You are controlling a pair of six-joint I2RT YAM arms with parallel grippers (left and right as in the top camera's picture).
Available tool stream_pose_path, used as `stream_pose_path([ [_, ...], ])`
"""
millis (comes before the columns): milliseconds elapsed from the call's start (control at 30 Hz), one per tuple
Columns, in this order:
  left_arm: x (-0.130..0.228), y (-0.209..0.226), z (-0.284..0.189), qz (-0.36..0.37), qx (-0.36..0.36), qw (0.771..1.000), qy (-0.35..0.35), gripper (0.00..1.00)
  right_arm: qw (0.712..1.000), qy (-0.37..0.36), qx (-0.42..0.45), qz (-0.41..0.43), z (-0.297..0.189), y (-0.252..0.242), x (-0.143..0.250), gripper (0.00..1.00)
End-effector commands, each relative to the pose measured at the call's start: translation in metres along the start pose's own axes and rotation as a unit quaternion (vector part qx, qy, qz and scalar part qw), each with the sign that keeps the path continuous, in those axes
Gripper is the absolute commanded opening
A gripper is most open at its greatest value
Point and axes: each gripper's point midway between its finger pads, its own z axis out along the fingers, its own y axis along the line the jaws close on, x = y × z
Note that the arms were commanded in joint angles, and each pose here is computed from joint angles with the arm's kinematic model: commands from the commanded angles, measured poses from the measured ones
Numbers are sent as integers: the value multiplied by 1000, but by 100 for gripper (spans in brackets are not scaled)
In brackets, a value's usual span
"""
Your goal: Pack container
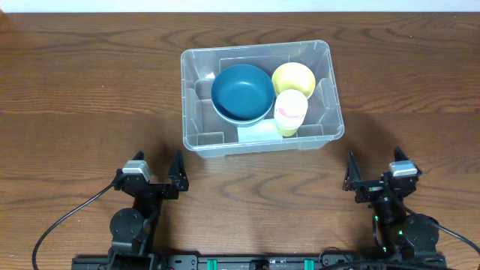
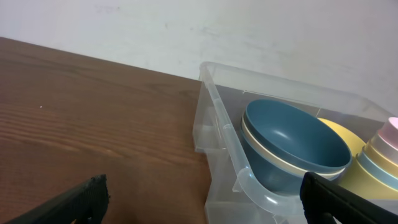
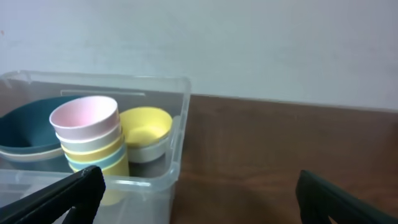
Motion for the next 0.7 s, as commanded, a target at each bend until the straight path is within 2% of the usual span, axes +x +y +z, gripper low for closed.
stream_pose_path([
  [0,14,6,0,10,-11,1000,22,98,998,-19,-27,-50,3,9,2,99],
  [167,14,6,0,10,-11,1000,22,98,998,-30,-27,-58,11,8,16,99],
  [367,14,6,0,10,-11,1000,22,98,998,-2,-19,-62,15,5,42,99],
  [667,14,6,0,10,-11,1000,22,98,997,10,28,-74,15,-12,46,99],
])
